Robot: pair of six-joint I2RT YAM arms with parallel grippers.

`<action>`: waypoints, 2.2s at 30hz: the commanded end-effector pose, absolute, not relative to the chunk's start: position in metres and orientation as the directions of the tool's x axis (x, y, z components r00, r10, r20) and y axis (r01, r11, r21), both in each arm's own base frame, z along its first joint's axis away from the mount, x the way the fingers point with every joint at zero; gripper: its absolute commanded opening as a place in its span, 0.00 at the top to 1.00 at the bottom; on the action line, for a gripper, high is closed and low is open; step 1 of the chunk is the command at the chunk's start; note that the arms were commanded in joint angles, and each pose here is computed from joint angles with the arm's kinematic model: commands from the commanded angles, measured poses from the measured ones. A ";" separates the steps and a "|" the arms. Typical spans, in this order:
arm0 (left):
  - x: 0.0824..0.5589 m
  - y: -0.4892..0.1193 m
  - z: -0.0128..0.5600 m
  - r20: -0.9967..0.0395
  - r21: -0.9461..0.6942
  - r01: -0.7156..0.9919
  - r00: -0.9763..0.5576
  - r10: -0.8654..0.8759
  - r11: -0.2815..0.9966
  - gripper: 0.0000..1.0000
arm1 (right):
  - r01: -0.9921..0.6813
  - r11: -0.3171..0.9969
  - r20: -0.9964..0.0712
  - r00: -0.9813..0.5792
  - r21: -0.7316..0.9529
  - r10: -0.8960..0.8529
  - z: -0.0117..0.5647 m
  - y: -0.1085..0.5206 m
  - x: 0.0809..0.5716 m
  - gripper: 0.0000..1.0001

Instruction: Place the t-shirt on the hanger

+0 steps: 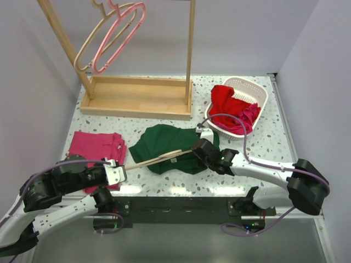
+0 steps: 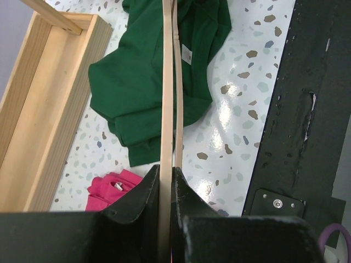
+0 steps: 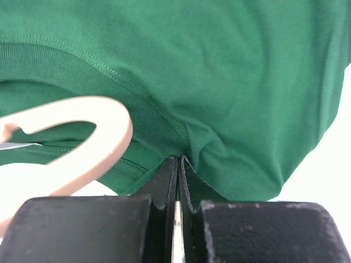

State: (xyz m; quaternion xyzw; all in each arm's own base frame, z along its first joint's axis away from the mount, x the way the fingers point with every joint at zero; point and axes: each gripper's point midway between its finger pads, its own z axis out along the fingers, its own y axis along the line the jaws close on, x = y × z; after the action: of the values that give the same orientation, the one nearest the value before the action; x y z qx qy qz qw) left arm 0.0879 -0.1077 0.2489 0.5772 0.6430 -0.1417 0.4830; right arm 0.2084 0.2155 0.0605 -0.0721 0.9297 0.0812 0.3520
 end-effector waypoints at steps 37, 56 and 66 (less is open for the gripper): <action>0.079 -0.116 0.259 -0.810 0.357 0.898 0.160 0.565 0.257 1.00 | -0.159 0.986 -0.765 -0.640 0.049 -0.065 0.143 0.203 0.239 1.00; 0.097 -0.123 0.265 -0.815 0.392 0.864 0.168 0.555 0.316 1.00 | -0.251 0.961 -0.812 -0.582 0.117 -0.053 0.193 0.219 0.242 1.00; 0.132 -0.147 0.289 -0.850 0.451 0.779 0.228 0.474 0.435 1.00 | -0.414 0.893 -0.892 -0.450 0.177 -0.032 0.313 0.267 0.255 1.00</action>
State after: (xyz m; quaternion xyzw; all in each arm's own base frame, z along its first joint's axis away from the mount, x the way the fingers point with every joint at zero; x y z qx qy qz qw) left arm 0.1119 -0.1308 0.2555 0.5553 0.6335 -0.1322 0.5223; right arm 0.2512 0.2476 0.2642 -0.1013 0.8574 0.1625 0.4777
